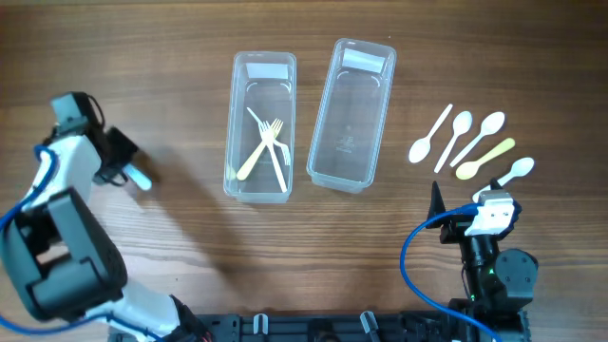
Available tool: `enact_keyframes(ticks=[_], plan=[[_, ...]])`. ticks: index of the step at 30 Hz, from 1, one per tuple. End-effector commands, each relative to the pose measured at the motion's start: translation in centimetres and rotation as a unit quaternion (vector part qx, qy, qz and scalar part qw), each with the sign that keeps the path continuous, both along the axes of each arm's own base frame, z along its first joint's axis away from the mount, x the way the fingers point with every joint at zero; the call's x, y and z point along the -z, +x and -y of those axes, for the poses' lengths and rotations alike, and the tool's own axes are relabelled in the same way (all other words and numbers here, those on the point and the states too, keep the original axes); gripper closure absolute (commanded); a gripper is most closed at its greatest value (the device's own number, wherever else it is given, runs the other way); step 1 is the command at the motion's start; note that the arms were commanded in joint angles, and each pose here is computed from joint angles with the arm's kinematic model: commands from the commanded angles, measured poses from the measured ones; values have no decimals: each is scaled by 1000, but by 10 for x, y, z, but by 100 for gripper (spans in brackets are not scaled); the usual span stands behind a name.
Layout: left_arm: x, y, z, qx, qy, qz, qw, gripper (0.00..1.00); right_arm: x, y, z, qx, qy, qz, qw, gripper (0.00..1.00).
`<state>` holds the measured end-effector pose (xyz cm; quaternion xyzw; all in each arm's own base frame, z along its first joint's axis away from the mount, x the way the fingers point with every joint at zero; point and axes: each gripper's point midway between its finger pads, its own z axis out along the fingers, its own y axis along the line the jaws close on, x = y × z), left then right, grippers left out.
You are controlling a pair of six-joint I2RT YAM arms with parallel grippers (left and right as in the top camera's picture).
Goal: Pack container
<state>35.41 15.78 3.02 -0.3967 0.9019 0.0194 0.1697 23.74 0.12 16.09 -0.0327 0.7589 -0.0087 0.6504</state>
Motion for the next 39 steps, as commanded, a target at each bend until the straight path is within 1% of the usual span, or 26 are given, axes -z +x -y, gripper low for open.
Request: enact_keyframes(ticks=[1,2,3,4,6,8,9,11,12,14,16,17,22,27,28,29,30,32,35,37,38,39], plan=[[-121,51,25,61,-36,188,980,96,0,0,-1,-1,-4,4,1000,0],[-143,56,38,85,-54,227,969,96,0,0,-1,-1,-4,4,1000,0],[-174,61,58,123,-84,279,949,96,0,0,-1,-1,-4,4,1000,0],[-196,62,74,157,-103,313,931,96,0,0,-1,-1,-4,4,1000,0],[-221,60,100,202,-129,347,907,96,0,0,-1,-1,-4,4,1000,0],[-232,57,125,240,-146,357,891,96,0,0,-1,-1,-4,4,1000,0],[-233,54,143,277,-151,356,880,96,0,0,-1,-1,-4,4,1000,0],[-229,51,162,314,-152,345,872,96,0,0,-1,-1,-4,4,1000,0],[-220,47,181,358,-144,328,862,96,0,0,-1,-1,-4,4,1000,0],[-208,40,204,413,-136,305,847,96,0,0,-1,-1,-4,4,1000,0],[-187,34,223,452,-129,268,841,96,0,0,-1,-1,-4,4,1000,0],[-167,30,235,472,-127,233,841,96,0,0,-1,-1,-4,4,1000,0],[-122,24,273,510,-163,169,828,96,0,0,-1,-1,-4,4,1000,0],[-98,22,289,522,-180,139,822,95,0,0,-1,-1,-4,4,1000,1],[-96,22,289,522,-181,137,822,90,0,0,-1,-1,-4,4,1000,0],[-97,23,289,523,-180,139,822,62,0,0,-1,-1,-4,4,1000,0],[-100,26,289,524,-177,148,820,55,0,0,-1,-2,-4,4,1000,0],[-109,32,291,527,-173,170,814,23,0,0,-1,-1,-4,4,1000,0],[-128,44,287,528,-158,206,809,22,0,0,-1,-1,-4,4,1000,0],[-142,53,279,522,-144,228,809,17,0,0,-1,-1,-4,4,1000,0],[-151,58,271,515,-136,240,812,15,0,0,-1,-1,-4,4,1000,0],[-157,63,260,497,-131,248,821,15,0,0,-1,-1,-4,4,1000,0]])
